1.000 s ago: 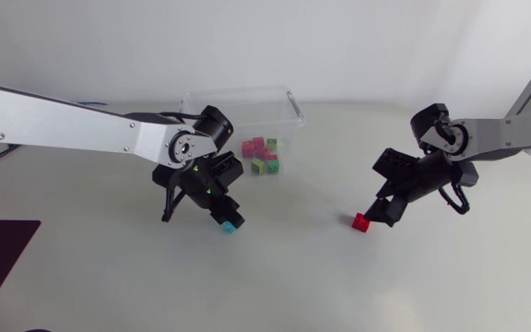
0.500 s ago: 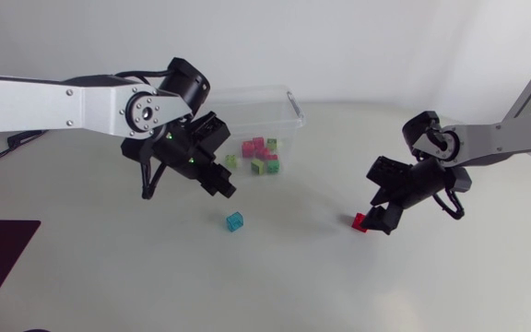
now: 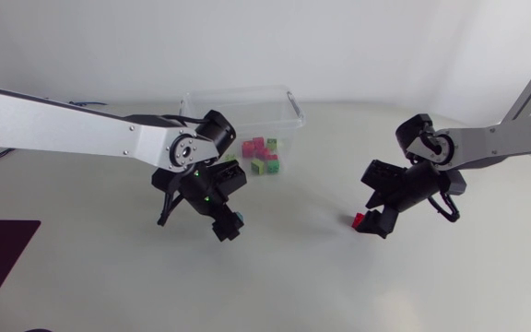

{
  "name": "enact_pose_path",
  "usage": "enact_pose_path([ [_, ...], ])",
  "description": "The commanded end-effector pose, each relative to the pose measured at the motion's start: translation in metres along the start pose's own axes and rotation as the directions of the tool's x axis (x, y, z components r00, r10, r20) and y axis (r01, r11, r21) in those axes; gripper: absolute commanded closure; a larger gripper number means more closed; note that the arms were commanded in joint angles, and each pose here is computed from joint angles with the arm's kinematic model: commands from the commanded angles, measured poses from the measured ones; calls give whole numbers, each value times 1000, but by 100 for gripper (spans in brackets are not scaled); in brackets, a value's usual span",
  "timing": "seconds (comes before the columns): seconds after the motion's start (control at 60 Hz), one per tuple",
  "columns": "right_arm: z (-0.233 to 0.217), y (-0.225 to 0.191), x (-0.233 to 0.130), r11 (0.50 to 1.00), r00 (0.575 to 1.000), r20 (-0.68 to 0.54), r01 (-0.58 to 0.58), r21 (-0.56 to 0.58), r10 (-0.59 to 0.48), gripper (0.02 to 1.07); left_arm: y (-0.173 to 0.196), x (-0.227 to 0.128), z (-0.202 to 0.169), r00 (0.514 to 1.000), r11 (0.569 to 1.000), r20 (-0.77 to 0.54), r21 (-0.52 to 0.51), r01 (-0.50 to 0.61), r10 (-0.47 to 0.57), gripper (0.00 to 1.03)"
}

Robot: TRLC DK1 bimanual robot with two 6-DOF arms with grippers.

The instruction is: Place the duplo bricks in the container

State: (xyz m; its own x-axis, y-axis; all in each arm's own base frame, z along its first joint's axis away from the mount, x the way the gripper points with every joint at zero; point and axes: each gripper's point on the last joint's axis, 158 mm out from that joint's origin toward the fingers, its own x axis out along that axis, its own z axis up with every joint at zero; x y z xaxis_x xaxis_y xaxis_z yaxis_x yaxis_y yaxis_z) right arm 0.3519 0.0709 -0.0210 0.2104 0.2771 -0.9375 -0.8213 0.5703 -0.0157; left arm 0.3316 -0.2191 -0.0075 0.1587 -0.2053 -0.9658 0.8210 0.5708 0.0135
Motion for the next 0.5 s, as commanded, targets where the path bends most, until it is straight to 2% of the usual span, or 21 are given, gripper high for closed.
enact_pose_path([
  [0.0, -3, 9, 0, 1000, 1000, -12, -10, -22, 9, 10, -3, 17, -14, 998, 999, -55, 21, 35, -33, 20],
  [0.4, -10, 7, 7, 999, 998, -57, 19, -33, -21, 10, 5, 35, -3, 999, 999, -34, 36, 26, -25, 21],
  [0.417, -12, 6, 9, 999, 998, -66, 22, -38, -25, 12, 4, 37, -2, 999, 999, -31, 38, 28, -27, 22],
  [0.483, -16, 6, 14, 999, 997, -77, 14, -38, -17, 17, 4, 40, 0, 999, 999, -29, 43, 30, -29, 41],
])
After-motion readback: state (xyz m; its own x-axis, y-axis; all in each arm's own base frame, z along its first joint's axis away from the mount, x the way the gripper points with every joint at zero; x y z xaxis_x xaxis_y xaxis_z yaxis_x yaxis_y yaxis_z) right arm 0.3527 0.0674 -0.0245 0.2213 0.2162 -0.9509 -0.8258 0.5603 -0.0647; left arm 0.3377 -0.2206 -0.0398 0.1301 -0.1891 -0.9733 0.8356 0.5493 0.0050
